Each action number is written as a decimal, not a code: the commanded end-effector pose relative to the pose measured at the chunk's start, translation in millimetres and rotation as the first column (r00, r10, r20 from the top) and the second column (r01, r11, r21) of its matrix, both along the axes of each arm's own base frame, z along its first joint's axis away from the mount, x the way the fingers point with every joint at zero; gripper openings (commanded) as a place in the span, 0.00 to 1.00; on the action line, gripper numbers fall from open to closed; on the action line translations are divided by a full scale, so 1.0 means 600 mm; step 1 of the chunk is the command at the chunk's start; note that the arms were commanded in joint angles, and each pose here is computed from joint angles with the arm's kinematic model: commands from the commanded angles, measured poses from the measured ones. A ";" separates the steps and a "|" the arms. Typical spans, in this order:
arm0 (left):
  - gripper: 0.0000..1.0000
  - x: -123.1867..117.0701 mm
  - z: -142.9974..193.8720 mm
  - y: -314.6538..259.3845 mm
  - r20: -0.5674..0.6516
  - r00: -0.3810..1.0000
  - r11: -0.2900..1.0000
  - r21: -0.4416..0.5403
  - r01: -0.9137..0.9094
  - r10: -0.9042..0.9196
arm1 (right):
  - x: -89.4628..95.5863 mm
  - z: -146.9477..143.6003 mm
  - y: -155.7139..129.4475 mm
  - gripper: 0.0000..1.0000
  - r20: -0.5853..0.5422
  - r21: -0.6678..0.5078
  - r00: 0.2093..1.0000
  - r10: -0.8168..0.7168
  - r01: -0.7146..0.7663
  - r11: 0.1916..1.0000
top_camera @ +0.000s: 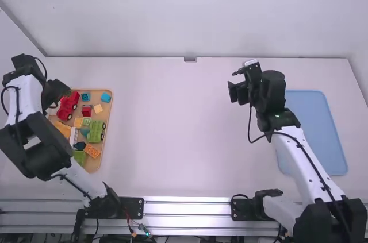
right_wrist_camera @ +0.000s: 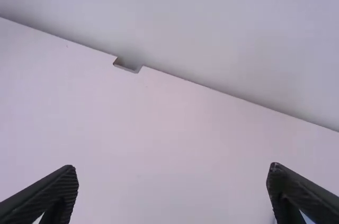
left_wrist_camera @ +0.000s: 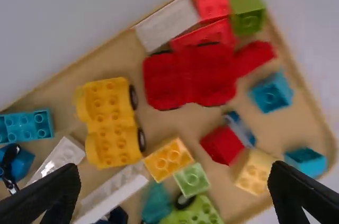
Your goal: Assemble lego blocks to make yellow taxi
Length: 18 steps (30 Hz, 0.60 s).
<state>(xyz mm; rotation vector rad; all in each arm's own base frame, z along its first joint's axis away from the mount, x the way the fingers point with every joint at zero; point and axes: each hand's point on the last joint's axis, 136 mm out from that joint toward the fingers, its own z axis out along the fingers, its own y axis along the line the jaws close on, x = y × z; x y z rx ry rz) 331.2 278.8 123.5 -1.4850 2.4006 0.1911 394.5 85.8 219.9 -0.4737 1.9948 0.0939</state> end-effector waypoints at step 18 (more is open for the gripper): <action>1.00 -0.072 -0.160 -0.003 -0.120 0.988 0.979 -0.165 -0.116 0.097 | 0.020 0.012 0.022 0.99 0.001 -0.007 0.999 0.042 -0.042 0.999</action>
